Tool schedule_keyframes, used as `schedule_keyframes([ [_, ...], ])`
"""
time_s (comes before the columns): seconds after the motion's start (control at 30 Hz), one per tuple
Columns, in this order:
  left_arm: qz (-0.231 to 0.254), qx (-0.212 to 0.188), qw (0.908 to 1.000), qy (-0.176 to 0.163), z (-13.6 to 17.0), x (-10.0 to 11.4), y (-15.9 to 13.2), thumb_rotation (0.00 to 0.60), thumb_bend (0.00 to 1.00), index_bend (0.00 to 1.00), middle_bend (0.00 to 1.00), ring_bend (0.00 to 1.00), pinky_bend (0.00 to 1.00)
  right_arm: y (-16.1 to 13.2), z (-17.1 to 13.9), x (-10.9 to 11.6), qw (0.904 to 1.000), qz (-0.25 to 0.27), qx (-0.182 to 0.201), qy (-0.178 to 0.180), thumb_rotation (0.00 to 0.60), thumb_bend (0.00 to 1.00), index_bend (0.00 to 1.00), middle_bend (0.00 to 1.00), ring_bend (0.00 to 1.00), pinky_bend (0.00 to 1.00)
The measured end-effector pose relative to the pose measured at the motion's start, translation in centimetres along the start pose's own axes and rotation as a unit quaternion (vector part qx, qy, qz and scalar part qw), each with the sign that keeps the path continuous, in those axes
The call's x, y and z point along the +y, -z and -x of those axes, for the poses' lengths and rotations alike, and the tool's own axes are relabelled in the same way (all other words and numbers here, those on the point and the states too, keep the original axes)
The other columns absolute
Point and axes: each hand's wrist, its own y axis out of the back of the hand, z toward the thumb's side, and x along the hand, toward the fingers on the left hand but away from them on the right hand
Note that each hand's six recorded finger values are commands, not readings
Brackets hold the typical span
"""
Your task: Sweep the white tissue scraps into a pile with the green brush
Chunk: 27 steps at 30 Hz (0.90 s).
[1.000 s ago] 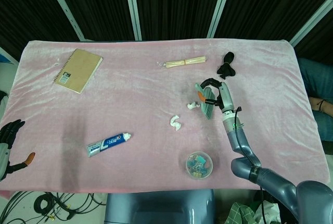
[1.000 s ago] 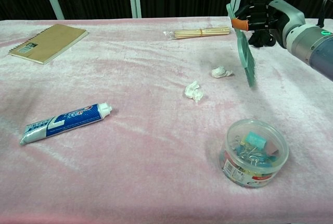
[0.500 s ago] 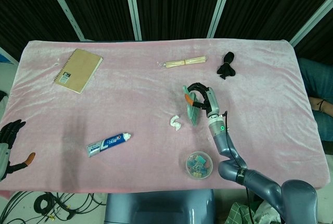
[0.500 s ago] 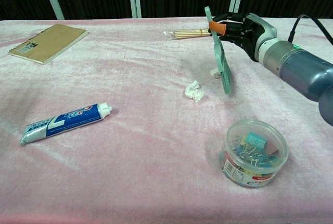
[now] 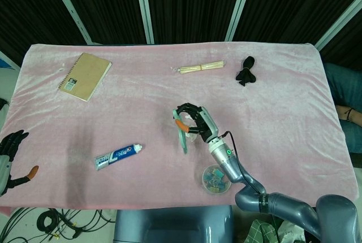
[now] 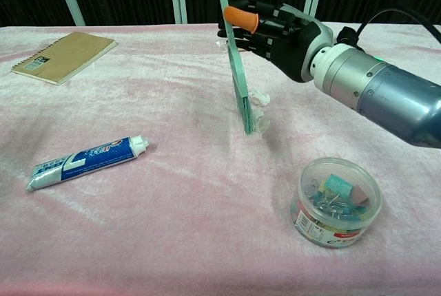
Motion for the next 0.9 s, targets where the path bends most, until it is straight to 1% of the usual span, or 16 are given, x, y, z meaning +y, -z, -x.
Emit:
schedule_keyframes([
  [0.07,-0.001,0.000,1.0000,0.000,0.0,0.0,0.0,0.600,0.28,0.11,0.06,0.00,0.25,-0.8,-0.3,-0.2,0.9998,-0.012,0.011,-0.011,0.600,0.40,0.74,0.61,0.32,0.13],
  [0.13,0.000,-0.001,1.0000,0.000,0.0,0.0,0.0,0.600,0.28,0.11,0.06,0.00,0.25,-1.1,-0.4,0.0,0.9995,-0.026,0.016,-0.011,0.600,0.40,0.74,0.61,0.32,0.13],
  [0.2,0.000,-0.001,1.0000,0.001,0.0,0.0,0.0,0.600,0.28,0.11,0.06,0.00,0.25,-1.5,-0.4,0.7,0.9986,-0.048,0.020,-0.005,0.600,0.40,0.74,0.61,0.33,0.13],
  [0.33,-0.002,-0.002,1.0000,0.001,0.0,0.0,0.0,0.600,0.28,0.11,0.06,0.00,0.25,-2.2,-0.4,3.2,0.9932,-0.114,0.020,0.013,0.600,0.40,0.74,0.62,0.33,0.13],
  [0.43,-0.002,-0.002,1.0000,0.001,0.0,0.0,-0.1,0.600,0.28,0.11,0.06,0.00,0.26,-2.6,-0.6,5.7,0.9820,-0.186,0.013,0.030,0.600,0.40,0.75,0.62,0.34,0.13],
  [0.53,-0.004,-0.002,1.0000,0.001,0.1,0.0,-0.1,0.600,0.28,0.11,0.06,0.00,0.26,-2.9,-1.0,8.4,0.9620,-0.269,-0.001,0.045,0.600,0.40,0.76,0.62,0.34,0.13],
  [0.57,-0.004,-0.003,1.0000,0.001,0.1,0.0,-0.1,0.600,0.28,0.11,0.06,0.00,0.26,-3.0,-1.3,9.5,0.9514,-0.304,-0.008,0.050,0.600,0.40,0.76,0.62,0.34,0.13],
  [0.63,-0.004,-0.002,1.0000,0.002,0.1,-0.1,-0.1,0.600,0.28,0.11,0.06,0.00,0.26,-3.1,-1.7,11.2,0.9329,-0.355,-0.025,0.054,0.600,0.40,0.77,0.62,0.34,0.13],
  [0.67,-0.004,-0.001,1.0000,0.002,0.1,-0.1,-0.1,0.600,0.28,0.11,0.06,0.00,0.26,-3.1,-2.0,12.3,0.9192,-0.388,-0.039,0.054,0.600,0.40,0.77,0.62,0.34,0.13],
  [0.73,-0.005,-0.001,1.0000,0.003,0.1,-0.1,-0.1,0.600,0.28,0.11,0.06,0.00,0.26,-3.1,-2.6,13.8,0.8982,-0.432,-0.062,0.052,0.600,0.40,0.77,0.62,0.34,0.13],
  [0.77,-0.005,0.000,1.0000,0.003,0.1,-0.1,-0.1,0.600,0.28,0.11,0.06,0.00,0.26,-3.0,-2.9,14.6,0.8846,-0.457,-0.076,0.049,0.600,0.40,0.77,0.62,0.34,0.13],
  [0.83,-0.005,0.000,1.0000,0.002,0.1,-0.1,-0.1,0.600,0.28,0.11,0.06,0.00,0.26,-2.8,-3.2,15.4,0.8660,-0.489,-0.093,0.044,0.600,0.40,0.77,0.62,0.34,0.13],
  [0.87,-0.005,0.000,1.0000,0.002,0.1,-0.1,-0.1,0.600,0.28,0.11,0.06,0.00,0.26,-2.6,-3.4,15.8,0.8535,-0.509,-0.102,0.041,0.600,0.40,0.77,0.62,0.34,0.13],
  [0.9,-0.005,0.000,1.0000,0.002,0.1,-0.1,-0.1,0.600,0.28,0.11,0.06,0.00,0.26,-2.5,-3.6,16.1,0.8436,-0.524,-0.109,0.038,0.600,0.40,0.77,0.62,0.34,0.13],
])
